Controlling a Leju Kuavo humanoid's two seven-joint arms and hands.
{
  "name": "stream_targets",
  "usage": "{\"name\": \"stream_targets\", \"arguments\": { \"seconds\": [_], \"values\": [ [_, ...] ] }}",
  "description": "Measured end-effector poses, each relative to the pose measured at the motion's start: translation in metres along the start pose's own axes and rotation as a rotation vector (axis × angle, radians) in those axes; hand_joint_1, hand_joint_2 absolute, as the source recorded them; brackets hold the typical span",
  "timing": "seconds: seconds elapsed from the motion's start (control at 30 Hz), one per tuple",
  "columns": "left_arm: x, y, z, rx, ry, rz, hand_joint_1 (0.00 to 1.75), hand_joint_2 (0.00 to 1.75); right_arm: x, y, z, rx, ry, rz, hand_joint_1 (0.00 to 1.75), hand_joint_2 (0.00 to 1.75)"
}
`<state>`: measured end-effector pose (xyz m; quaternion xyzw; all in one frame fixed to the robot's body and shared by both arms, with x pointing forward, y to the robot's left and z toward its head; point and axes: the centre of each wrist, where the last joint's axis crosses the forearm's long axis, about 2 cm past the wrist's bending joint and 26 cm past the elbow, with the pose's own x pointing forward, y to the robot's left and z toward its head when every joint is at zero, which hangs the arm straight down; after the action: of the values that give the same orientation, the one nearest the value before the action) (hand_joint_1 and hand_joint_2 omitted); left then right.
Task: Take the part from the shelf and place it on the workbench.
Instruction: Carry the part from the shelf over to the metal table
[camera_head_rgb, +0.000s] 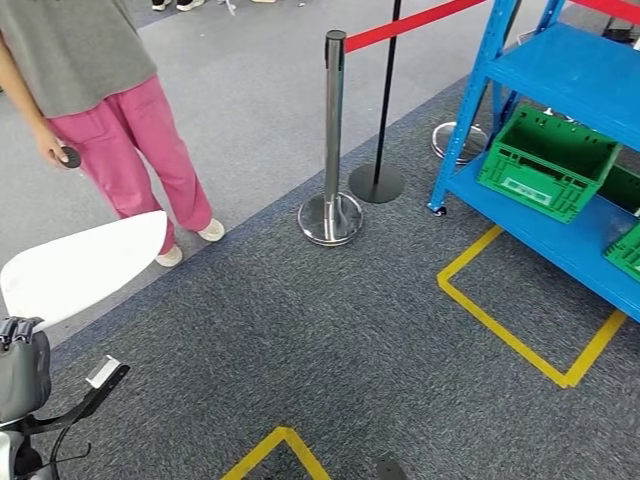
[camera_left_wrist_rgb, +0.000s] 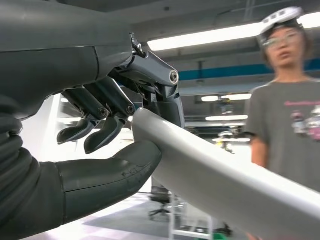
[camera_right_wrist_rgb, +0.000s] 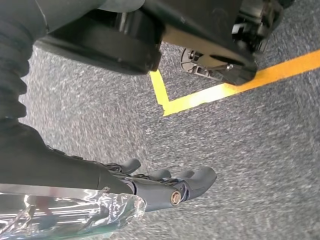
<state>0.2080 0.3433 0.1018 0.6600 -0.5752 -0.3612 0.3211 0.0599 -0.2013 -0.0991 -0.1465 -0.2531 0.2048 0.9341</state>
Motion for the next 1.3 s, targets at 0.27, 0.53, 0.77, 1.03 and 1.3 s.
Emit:
{"name": "stream_targets", "arguments": {
  "seconds": [0.27, 0.53, 0.77, 1.03, 1.3],
  "values": [
    [-0.006, 0.000, -0.006, 0.016, -0.002, -0.015, 1.75, 1.75, 0.001, 0.000, 0.000, -0.005, -0.003, -0.005, 0.00, 1.75],
    [-0.007, -0.001, -0.011, 0.023, 0.020, -0.020, 1.75, 1.75, 0.001, -0.001, 0.000, -0.015, 0.020, -0.017, 0.00, 1.75],
    [-0.003, -0.003, -0.014, 0.023, 0.025, -0.014, 1.75, 1.75, -0.002, 0.001, 0.001, -0.023, 0.019, -0.020, 0.00, 1.75],
    [0.001, -0.004, -0.015, 0.020, 0.015, -0.006, 1.75, 1.75, -0.010, 0.002, 0.004, -0.022, 0.023, -0.020, 0.00, 1.75],
    [0.004, -0.006, -0.015, 0.015, 0.013, -0.002, 1.75, 1.75, -0.010, 0.001, 0.003, -0.023, 0.018, -0.020, 0.00, 1.75]
  ]
}}
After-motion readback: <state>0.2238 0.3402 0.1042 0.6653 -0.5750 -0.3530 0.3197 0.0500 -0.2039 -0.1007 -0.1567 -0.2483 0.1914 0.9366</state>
